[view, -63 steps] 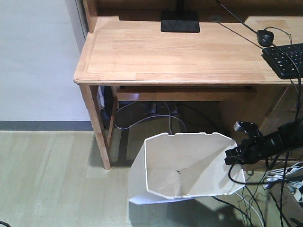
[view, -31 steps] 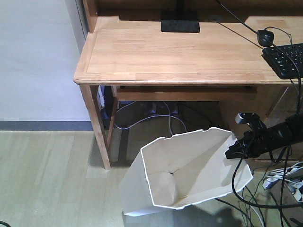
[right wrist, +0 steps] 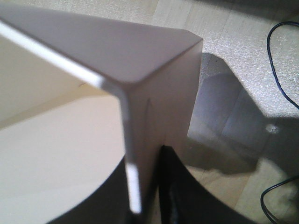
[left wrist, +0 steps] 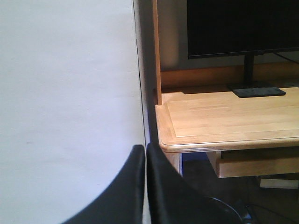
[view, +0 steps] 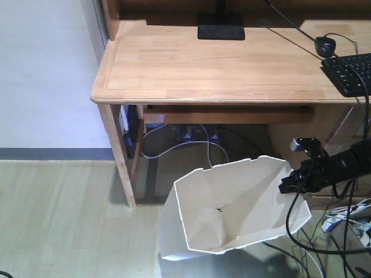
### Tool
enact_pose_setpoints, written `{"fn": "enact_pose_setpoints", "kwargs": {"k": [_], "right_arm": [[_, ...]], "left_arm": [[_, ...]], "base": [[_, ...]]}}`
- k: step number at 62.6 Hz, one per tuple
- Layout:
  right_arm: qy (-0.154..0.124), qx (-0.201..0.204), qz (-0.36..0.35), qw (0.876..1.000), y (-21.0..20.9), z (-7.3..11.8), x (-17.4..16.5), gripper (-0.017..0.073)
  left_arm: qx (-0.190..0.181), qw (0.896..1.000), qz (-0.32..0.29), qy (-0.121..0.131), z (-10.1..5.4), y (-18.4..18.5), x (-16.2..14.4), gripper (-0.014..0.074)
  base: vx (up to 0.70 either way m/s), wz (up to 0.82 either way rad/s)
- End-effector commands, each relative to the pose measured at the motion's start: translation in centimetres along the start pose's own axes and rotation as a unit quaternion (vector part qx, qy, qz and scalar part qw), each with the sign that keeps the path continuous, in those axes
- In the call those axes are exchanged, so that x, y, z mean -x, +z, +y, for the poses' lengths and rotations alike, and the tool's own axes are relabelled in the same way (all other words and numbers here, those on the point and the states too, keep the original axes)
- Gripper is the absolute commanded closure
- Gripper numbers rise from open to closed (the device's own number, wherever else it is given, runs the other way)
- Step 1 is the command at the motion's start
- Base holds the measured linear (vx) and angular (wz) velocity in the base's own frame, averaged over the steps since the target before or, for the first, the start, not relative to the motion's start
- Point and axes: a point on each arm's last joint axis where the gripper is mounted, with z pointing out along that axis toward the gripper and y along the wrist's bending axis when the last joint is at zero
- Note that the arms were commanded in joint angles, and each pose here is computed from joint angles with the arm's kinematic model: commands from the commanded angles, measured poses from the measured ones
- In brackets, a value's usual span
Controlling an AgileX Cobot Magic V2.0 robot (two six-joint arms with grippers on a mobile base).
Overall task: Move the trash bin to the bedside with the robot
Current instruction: 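Turn the base away from the desk carrying the bin in the right gripper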
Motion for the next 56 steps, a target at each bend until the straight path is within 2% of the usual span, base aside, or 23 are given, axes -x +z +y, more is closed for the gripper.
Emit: {"fn": "enact_pose_setpoints", "kwargs": {"k": [1,31,56], "right_arm": [[0.015,0.096,-0.056,0.994,-2.56,2.46,2.29,0.0564],[0.014,0.098,-0.056,0.994,-2.57,2.49,2.29,0.0564],[0.014,0.097,-0.056,0.994,-2.57,2.49,2.28,0.0564]], "left_arm": [[-0.004,0.999,-0.039,-0.012,-0.04,-0.08,0.37,0.06],[-0.004,0.999,-0.039,-0.012,-0.04,-0.08,0.37,0.06],[-0.004,0.999,-0.039,-0.012,-0.04,-0.08,0.37,0.06]], "base": [[0.0,0.01],[-0.03,0.13],[-0.06,0.49]]}}
